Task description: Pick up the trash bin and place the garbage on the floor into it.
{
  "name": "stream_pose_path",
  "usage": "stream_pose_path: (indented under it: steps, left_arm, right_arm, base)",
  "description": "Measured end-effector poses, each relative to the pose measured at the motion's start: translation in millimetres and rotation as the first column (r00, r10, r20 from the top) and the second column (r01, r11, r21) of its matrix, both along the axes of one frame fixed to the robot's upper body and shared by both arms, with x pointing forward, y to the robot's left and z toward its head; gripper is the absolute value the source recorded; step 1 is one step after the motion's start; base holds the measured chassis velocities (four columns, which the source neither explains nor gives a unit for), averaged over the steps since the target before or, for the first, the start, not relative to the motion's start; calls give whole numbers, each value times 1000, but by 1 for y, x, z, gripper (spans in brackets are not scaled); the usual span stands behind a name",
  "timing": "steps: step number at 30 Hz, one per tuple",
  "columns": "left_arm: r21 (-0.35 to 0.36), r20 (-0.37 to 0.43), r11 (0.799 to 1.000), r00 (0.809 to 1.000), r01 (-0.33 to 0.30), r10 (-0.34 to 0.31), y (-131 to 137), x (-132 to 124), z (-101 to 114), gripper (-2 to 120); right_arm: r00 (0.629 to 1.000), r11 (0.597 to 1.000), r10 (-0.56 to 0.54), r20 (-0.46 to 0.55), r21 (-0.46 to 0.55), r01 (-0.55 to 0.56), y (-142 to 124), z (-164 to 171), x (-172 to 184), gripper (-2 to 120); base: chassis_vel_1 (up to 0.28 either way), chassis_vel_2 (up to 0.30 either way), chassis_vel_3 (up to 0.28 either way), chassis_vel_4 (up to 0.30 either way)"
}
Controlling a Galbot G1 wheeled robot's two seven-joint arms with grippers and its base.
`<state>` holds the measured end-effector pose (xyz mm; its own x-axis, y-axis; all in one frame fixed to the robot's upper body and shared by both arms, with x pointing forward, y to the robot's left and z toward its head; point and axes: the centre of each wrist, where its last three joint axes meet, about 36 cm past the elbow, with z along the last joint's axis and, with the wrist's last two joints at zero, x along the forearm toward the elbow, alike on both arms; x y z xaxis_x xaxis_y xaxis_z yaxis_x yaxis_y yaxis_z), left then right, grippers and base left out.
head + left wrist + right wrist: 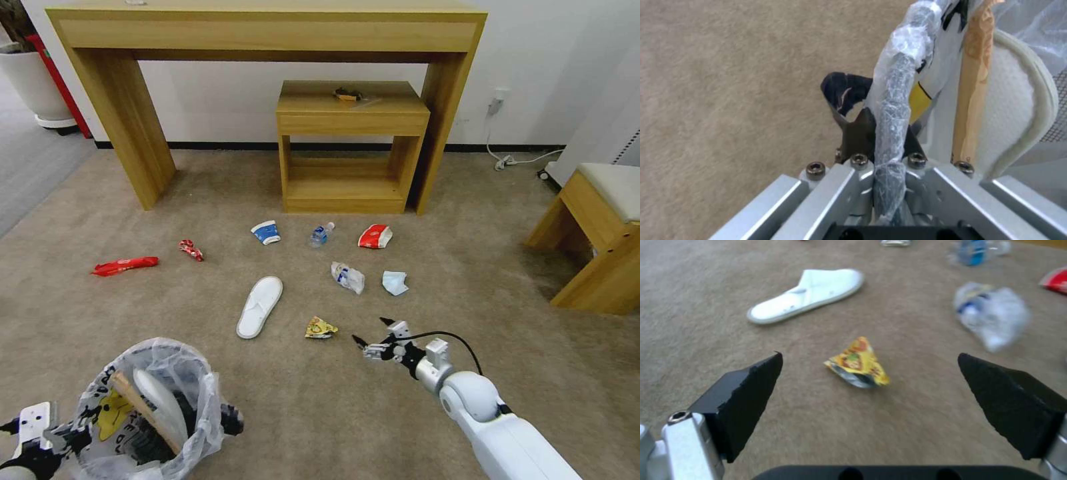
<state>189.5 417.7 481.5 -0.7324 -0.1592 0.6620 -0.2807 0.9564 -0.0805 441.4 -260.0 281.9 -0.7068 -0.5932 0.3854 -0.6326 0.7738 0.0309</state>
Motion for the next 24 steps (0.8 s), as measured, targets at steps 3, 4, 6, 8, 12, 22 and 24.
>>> stream_pose_path:
  steps: [3,4,6,8,12,22,24]
  left_arm:
    - [3,-2,1000,1000,-10,10,3,-3,1,0]
    - [3,-2,1000,1000,-11,11,4,-3,1,0]
    - [4,1,1000,1000,-20,20,5,-6,2,0]
    - [4,5,1000,1000,-22,22,4,-7,4,0]
    - [3,16,1000,1000,-24,24,0,-8,7,0]
    - [8,18,1000,1000,-18,18,-8,-7,6,0]
    - [11,23,1000,1000,-12,11,-12,-5,7,0]
  right_arm:
    - [999,1000,29,-14,2,-29,18,-8,14,100]
    - [999,999,34,-17,3,-34,21,-10,17,100]
    - [998,999,54,-40,6,-54,43,-22,32,100]
    - [997,998,64,-48,4,-64,56,-27,43,100]
    - [996,998,68,-55,-8,-68,71,-34,65,100]
    - [995,997,63,-78,-46,-67,79,-42,97,100]
    - [993,996,61,-97,-60,-67,86,-48,108,100]
  base:
    - [0,0,0,0]
    - [0,0,0,0]
    - [0,0,0,0]
    - [0,0,0,0]
    - [0,0,0,0]
    - [0,0,0,0]
    - [0,0,0,0]
